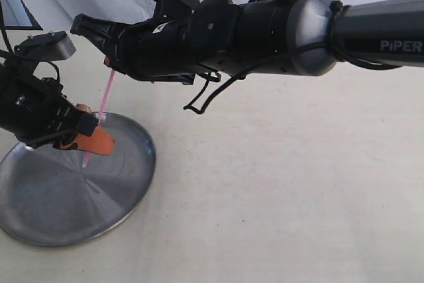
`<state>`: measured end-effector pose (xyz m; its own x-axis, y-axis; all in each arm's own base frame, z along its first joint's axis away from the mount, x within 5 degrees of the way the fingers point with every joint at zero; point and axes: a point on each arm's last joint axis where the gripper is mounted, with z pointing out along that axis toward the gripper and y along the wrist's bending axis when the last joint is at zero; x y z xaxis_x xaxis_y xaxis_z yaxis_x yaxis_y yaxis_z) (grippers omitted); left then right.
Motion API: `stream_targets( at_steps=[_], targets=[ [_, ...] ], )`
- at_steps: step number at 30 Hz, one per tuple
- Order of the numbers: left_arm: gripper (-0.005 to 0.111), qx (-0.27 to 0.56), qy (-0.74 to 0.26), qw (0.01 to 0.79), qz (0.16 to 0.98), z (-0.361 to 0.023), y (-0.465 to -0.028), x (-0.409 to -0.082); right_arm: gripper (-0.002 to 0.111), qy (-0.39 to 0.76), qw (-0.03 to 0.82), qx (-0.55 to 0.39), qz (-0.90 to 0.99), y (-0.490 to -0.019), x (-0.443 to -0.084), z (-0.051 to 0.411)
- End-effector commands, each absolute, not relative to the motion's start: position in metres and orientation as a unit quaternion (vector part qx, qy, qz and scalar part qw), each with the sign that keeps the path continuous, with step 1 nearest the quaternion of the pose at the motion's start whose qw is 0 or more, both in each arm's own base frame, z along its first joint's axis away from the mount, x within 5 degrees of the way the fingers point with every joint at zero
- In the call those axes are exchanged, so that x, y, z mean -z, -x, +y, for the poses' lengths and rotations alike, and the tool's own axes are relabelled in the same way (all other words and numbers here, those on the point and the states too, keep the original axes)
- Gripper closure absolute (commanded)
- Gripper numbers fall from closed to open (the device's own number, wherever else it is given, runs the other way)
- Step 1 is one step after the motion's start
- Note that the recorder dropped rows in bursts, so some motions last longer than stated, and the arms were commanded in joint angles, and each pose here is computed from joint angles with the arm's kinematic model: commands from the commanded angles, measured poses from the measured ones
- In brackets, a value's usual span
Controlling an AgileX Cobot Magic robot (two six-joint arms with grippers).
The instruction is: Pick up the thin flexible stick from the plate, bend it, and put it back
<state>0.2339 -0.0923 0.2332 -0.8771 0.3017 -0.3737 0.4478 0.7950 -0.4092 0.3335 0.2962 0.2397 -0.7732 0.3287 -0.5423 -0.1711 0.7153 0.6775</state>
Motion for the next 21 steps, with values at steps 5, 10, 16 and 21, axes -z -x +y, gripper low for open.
stream_targets(
  at_steps=[5, 10, 16, 21],
  targets=[
    [0.093, 0.251, -0.19, 0.149, 0.937, -0.093, -0.237, -0.23, 0.108, -0.064, 0.344, -0.399, 0.847, -0.33, -0.263, 0.292],
    [0.107, 0.266, -0.215, 0.155, 0.927, -0.096, -0.236, -0.231, 0.108, -0.052, 0.333, -0.397, 0.854, -0.328, -0.262, 0.293],
    [0.107, 0.335, -0.26, 0.172, 0.889, -0.108, -0.233, -0.241, 0.108, -0.004, 0.333, -0.38, 0.863, -0.323, -0.265, 0.292],
    [0.107, 0.353, -0.262, 0.176, 0.881, -0.11, -0.232, -0.244, 0.108, 0.04, 0.367, -0.366, 0.855, -0.318, -0.283, 0.286]
  ],
)
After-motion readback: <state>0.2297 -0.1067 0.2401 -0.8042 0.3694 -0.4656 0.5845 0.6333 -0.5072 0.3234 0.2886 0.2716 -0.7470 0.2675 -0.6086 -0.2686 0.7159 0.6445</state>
